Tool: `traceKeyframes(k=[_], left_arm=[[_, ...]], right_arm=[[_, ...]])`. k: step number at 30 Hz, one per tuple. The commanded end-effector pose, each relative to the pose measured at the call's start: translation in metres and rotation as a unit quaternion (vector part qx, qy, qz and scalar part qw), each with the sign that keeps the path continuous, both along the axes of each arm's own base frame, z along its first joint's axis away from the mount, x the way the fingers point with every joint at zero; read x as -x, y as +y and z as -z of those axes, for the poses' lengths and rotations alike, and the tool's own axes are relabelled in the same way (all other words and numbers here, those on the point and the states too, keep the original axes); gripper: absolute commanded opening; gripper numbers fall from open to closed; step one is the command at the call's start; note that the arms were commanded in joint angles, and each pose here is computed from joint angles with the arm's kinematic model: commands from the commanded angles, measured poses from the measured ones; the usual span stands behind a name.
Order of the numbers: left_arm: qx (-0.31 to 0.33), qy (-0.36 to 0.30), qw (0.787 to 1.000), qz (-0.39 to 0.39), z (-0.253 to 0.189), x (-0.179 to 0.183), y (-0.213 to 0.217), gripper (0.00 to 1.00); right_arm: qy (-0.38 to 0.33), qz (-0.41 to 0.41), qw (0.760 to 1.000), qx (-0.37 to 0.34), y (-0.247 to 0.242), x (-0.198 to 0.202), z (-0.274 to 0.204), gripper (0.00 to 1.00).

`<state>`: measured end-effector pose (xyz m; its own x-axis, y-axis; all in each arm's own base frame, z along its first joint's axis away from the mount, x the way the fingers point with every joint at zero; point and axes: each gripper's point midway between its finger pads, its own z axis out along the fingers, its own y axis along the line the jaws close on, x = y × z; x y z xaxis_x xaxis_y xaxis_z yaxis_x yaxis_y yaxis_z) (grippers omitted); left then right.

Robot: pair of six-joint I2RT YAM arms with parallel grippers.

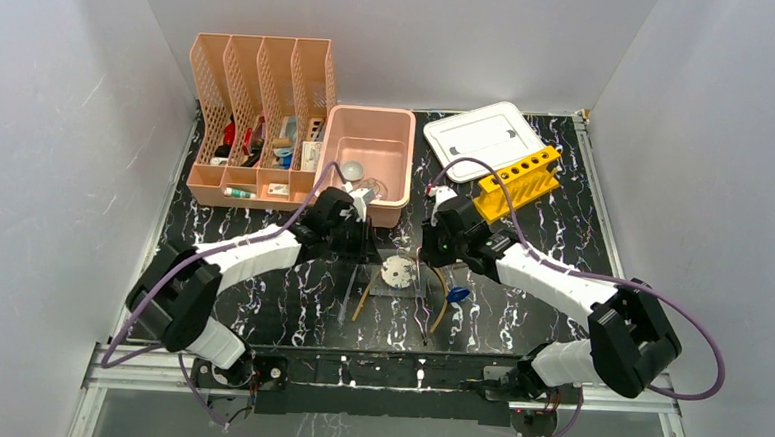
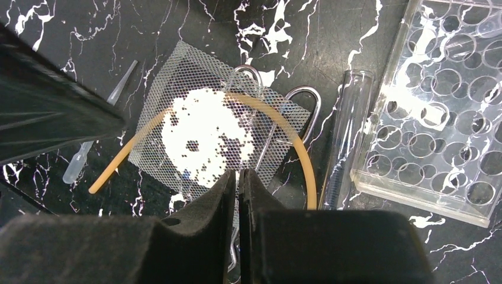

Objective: Organize the chemistry lab equipment

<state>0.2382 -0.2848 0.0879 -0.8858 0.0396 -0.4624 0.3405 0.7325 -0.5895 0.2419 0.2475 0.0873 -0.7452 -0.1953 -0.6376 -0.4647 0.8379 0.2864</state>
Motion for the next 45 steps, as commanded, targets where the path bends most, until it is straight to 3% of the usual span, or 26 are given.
traceKeyframes(k=[1,14,22,27,33,38,45], left_arm=[[-0.039,0.019,0.999,-0.003,0.035,0.005,0.012,0.00],[-0.077,0.044,0.996,-0.013,0.070,0.006,0.019,0.00],[-0.157,0.062,0.986,-0.020,0.099,0.008,0.043,0.00],[-0.167,0.070,0.983,-0.021,0.104,0.015,0.051,0.00],[-0.127,0.059,0.990,-0.010,0.073,0.018,0.038,0.00],[-0.080,0.006,0.997,0.003,0.017,0.017,0.017,0.00],[-0.075,-0.049,0.996,-0.014,-0.026,-0.002,0.017,0.15]], right_arm=[[-0.007,0.013,1.000,-0.011,-0.003,0.000,-0.007,0.18],[0.007,0.016,1.000,-0.019,-0.007,0.008,0.005,0.21],[-0.001,0.021,1.000,-0.021,-0.009,0.006,0.001,0.24],[0.002,0.020,1.000,-0.022,-0.009,0.007,0.003,0.24],[-0.004,0.020,1.000,-0.021,-0.009,0.004,0.001,0.32],[-0.003,0.018,1.000,-0.022,-0.008,0.004,0.003,0.33],[0.000,0.016,1.000,-0.023,-0.008,0.006,0.005,0.34]])
